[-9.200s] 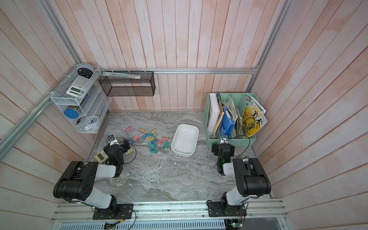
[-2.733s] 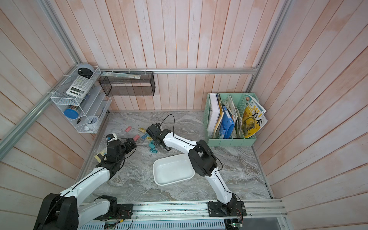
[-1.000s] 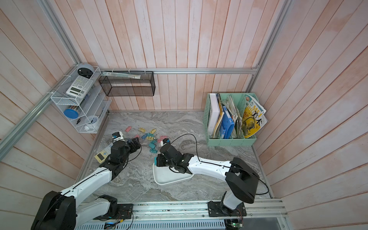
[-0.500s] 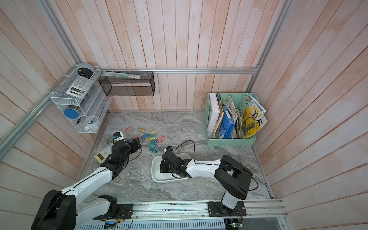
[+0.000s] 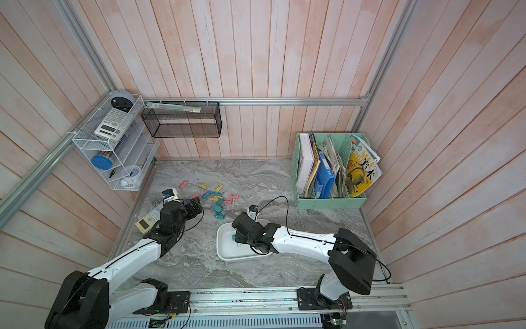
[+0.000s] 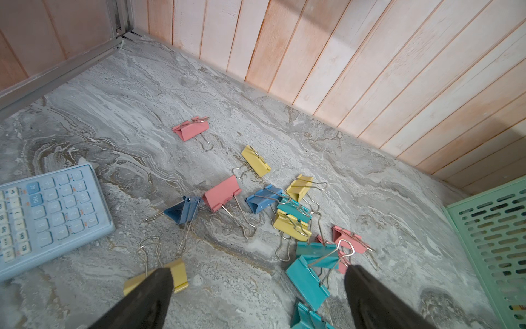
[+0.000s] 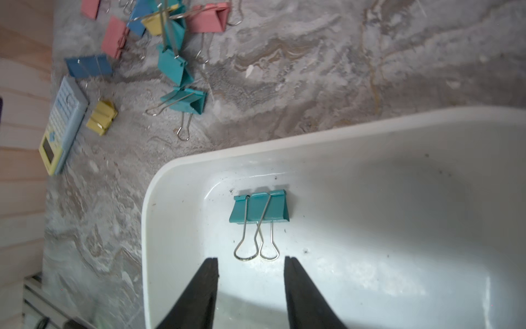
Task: Put the binder clips in the storage box
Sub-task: Adjust the binder clip in the storage box.
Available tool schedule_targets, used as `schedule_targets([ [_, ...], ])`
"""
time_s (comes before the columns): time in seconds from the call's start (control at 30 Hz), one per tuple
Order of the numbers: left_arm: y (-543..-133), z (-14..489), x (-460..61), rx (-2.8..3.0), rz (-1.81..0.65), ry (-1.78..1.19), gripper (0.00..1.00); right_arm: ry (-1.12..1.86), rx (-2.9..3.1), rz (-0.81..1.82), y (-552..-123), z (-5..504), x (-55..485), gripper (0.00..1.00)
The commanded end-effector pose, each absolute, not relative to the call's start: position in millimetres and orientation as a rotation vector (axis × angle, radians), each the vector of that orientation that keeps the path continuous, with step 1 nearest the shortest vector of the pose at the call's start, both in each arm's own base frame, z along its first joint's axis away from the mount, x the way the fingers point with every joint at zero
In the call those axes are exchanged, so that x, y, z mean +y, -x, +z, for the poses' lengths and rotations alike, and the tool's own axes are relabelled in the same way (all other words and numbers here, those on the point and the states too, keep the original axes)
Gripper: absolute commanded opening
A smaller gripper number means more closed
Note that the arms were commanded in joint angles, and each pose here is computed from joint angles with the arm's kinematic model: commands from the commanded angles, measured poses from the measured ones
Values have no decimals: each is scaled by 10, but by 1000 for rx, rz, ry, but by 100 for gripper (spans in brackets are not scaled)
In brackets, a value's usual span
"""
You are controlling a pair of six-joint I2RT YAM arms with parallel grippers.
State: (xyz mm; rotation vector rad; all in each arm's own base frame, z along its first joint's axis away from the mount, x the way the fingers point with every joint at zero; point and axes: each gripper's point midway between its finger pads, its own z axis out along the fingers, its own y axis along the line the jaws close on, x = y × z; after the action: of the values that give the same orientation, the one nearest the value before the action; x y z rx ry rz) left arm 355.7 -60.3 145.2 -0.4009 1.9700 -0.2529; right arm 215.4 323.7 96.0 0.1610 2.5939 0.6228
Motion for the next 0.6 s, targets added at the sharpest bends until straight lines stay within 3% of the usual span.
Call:
schedule_targets([
  [0.0, -3566, 1476, -598, 1962, -235, 390, 100, -360, 2630, 589, -2115, 827, 3175, 60],
  [0.1, -3567, 1482, -609, 1963, -236, 384, 100, -446, 2650, 700, -2091, 667, 3325, 70],
  [0.27, -3561, 1497, -612, 1960, -236, 377, 100, -469, 2678, 796, -2128, 518, 3516, 66],
  [0.43, -3562, 1498, -620, 1963, -237, 373, 100, -519, 2679, 821, -2158, 404, 3487, 24],
  [0.57, -3564, 1491, -627, 1964, -239, 373, 100, -510, 2692, 824, -2120, 401, 3464, 5],
])
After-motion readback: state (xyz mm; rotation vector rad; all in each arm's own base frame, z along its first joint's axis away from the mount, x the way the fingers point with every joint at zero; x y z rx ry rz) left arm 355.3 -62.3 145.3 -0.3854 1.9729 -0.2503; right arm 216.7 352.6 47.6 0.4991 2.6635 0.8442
